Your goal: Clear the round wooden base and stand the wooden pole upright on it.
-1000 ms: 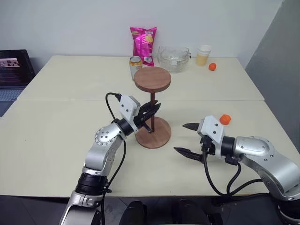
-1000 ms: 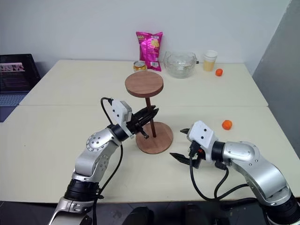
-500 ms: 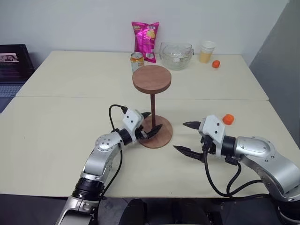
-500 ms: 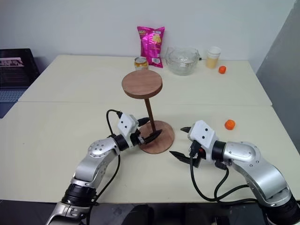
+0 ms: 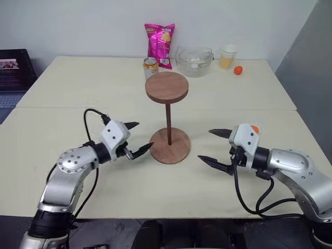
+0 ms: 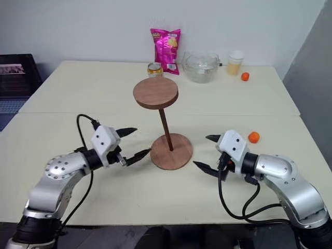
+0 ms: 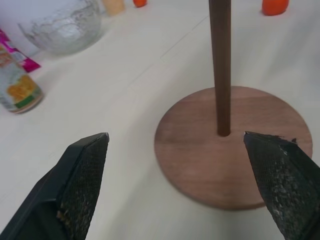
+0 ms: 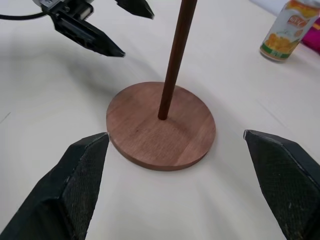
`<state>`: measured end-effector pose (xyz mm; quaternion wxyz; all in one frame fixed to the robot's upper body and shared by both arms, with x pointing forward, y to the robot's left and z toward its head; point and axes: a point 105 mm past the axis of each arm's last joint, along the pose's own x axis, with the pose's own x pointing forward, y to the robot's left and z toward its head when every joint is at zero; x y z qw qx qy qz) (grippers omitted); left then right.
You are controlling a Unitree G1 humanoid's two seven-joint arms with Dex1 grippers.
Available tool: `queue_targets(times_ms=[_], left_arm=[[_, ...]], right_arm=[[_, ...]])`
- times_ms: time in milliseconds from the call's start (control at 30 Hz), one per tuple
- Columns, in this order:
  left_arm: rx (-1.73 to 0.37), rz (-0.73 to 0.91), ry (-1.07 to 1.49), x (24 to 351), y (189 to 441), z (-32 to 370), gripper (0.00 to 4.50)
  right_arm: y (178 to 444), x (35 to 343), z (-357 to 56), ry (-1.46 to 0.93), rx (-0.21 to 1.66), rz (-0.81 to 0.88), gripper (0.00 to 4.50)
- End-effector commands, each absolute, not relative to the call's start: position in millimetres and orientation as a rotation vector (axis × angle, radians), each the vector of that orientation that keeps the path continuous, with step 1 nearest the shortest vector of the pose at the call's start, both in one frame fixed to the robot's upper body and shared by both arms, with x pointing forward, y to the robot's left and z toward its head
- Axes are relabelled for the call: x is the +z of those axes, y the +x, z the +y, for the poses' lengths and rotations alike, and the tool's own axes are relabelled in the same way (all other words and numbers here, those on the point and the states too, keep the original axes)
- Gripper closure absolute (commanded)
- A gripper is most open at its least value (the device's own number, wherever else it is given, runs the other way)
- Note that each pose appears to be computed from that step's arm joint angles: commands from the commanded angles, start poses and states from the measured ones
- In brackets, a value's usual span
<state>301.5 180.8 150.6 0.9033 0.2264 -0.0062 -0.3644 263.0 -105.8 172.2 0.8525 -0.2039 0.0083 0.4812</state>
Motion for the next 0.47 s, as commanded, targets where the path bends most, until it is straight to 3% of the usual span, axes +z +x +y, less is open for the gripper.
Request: queue_targets(times_ms=[33,133,467], left_arm=[[-0.608,-0.005,0.49,172,297,223,0.03],[-0.563,0.103,0.524,167,282,242,0.03],[-0.662,0.126,0.481,179,261,238,0.03]], right_arm=[[267,188,-124,-0.468,1.002,-0.062,0.0],[265,191,-138,-0.479,1.058,-0.049,0.0],[267,201,-151,-0.459,1.126,-0.045,0.0]])
